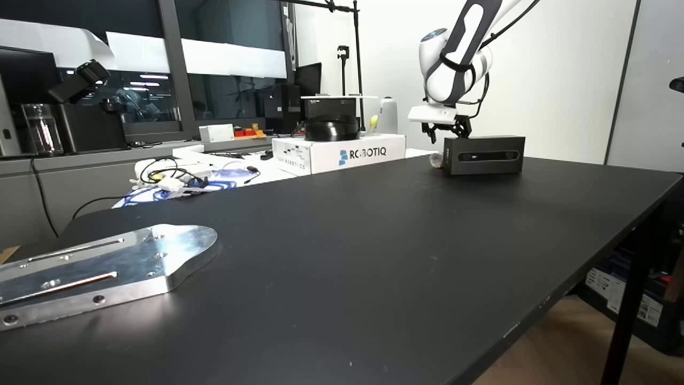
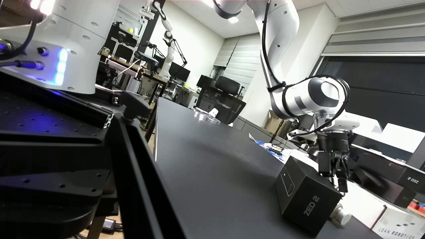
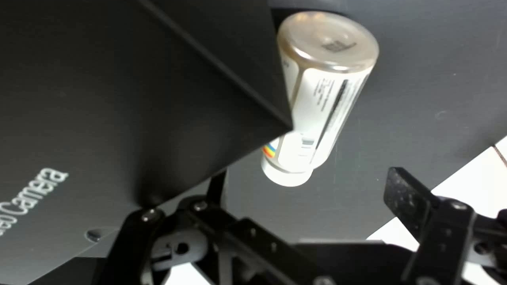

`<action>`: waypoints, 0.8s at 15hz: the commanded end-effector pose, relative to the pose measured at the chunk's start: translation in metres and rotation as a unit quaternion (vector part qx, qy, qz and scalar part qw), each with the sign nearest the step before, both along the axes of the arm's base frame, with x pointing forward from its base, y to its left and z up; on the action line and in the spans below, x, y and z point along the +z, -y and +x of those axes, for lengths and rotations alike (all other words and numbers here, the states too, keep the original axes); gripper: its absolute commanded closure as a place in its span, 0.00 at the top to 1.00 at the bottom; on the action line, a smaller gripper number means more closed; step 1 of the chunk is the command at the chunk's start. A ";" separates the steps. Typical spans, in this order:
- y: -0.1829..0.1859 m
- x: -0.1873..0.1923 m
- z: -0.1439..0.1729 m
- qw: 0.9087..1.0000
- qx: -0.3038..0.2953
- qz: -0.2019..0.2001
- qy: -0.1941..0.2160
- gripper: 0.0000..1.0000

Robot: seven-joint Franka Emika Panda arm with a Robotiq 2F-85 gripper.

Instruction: Place the white bottle upside down on top of the black box

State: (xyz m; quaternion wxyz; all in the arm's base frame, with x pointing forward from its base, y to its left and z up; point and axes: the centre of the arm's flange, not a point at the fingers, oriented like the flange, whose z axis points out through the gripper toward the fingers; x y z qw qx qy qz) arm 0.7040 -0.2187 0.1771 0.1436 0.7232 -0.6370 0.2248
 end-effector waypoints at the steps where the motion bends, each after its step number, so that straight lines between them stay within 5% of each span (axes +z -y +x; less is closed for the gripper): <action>1: -0.007 0.011 0.003 1.000 0.012 -0.001 -0.027 1.00; 12: 0.014 0.007 0.019 1.000 -0.003 -0.002 -0.021 1.00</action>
